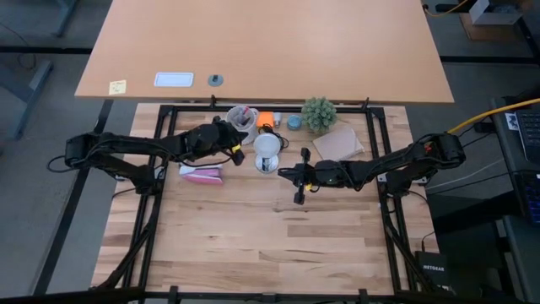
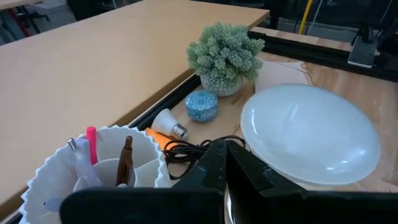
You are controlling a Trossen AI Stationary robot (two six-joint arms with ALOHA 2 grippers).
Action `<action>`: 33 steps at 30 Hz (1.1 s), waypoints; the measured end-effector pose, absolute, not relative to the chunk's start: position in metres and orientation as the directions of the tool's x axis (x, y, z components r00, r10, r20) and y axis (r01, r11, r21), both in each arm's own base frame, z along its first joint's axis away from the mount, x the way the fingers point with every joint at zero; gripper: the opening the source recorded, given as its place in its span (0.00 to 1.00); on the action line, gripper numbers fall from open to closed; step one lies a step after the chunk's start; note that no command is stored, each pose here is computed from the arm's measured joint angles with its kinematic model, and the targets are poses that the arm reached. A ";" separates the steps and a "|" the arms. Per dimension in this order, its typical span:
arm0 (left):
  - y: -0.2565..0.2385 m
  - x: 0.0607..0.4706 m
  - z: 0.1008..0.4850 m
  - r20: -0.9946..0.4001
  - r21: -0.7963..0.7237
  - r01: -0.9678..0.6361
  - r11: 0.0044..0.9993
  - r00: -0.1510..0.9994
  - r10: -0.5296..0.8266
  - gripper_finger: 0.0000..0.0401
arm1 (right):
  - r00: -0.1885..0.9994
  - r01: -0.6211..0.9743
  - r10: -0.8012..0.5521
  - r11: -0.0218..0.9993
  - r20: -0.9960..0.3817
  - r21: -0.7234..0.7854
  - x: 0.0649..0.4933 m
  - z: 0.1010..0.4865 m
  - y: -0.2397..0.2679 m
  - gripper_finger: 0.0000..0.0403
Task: Screw lightbulb
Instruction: Remove the white light bulb from the silver lamp
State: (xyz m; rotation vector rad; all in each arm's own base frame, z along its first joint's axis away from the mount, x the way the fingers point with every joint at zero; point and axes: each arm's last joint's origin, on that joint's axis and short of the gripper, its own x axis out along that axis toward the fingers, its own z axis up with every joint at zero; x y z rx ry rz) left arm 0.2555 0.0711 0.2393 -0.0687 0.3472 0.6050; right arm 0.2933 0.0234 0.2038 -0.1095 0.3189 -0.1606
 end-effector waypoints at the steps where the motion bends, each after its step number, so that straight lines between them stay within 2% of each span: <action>1: 0.071 0.255 0.239 -0.339 0.033 -0.570 0.821 0.766 0.545 0.00 | 0.937 0.140 -0.174 0.981 -0.303 -0.132 0.293 0.204 0.023 0.01; 25: 0.071 0.256 0.239 -0.341 0.031 -0.569 0.822 0.767 0.543 0.00 | 0.937 0.141 -0.175 0.981 -0.302 -0.132 0.293 0.204 0.023 0.01; 33: 0.069 0.255 0.237 -0.361 0.037 -0.562 0.826 0.763 0.536 0.00 | 0.919 0.234 -0.271 0.959 -0.286 -0.159 0.293 0.205 0.020 0.01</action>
